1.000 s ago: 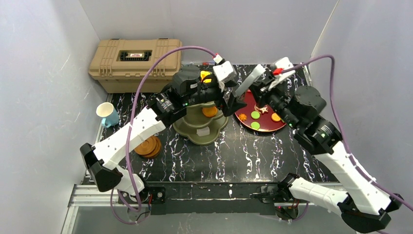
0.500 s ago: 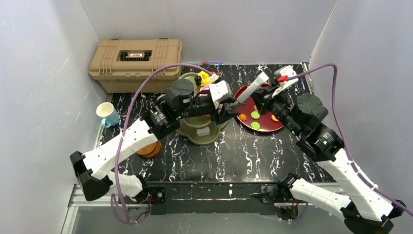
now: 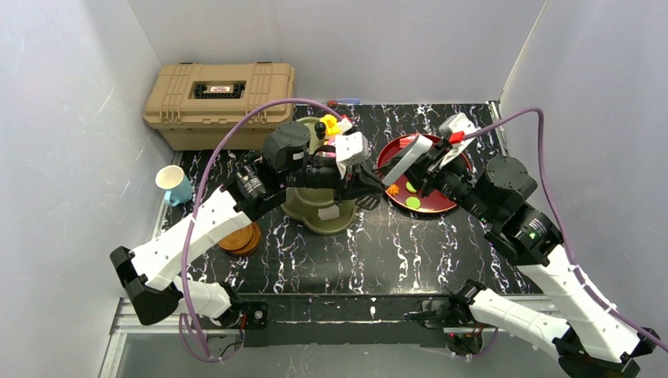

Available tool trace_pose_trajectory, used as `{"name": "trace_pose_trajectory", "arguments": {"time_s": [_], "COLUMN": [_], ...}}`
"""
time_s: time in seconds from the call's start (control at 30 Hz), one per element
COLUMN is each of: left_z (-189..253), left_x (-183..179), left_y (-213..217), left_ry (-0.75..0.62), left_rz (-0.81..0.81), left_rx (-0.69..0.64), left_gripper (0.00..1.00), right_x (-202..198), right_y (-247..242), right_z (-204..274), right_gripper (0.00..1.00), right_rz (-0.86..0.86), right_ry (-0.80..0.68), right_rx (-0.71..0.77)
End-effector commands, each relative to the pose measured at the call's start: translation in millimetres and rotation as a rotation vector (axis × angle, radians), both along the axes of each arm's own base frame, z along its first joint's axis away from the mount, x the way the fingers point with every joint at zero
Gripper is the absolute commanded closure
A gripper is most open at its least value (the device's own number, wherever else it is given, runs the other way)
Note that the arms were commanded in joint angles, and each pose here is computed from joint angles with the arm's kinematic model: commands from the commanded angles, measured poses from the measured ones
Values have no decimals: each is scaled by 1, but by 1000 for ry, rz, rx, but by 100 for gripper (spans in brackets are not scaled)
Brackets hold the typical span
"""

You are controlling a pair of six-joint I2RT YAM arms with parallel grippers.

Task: Serve the afternoon tea
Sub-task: Adjust the clamp.

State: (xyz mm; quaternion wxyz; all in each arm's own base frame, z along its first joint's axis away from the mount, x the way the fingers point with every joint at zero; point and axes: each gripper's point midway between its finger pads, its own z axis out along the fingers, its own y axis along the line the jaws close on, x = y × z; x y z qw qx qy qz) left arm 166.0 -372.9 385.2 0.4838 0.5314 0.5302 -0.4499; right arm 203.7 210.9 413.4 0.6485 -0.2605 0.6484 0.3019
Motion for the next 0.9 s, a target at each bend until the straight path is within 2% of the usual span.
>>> {"name": "trace_pose_trajectory", "arguments": {"time_s": [0.0, 0.1, 0.2, 0.3, 0.4, 0.57, 0.87], "left_z": [-1, 4, 11, 14, 15, 16, 17], "left_x": [-26, -31, -36, -42, -47, -53, -72], "left_y": [7, 8, 12, 19, 27, 36, 53], "left_ry": [79, 126, 183, 200, 230, 260, 258], "left_rz": [-124, -156, -190, -222, -234, -257, -347], "left_rx": [33, 36, 28, 20, 19, 30, 70], "left_gripper": [100, 100, 100, 100, 100, 100, 100], "right_x": [-16, -27, -37, -48, -65, -81, -86], "right_y": [11, 17, 16, 11, 11, 16, 24], "right_z": [36, 31, 25, 25, 22, 5, 2], "right_gripper": [94, 79, 54, 34, 22, 14, 14], "right_rz": [101, 169, 211, 238, 320, 445, 517], "right_ry": [-36, -10, 7, 10, 25, 89, 94], "right_rx": [90, 66, 28, -10, -69, -194, -222]}}
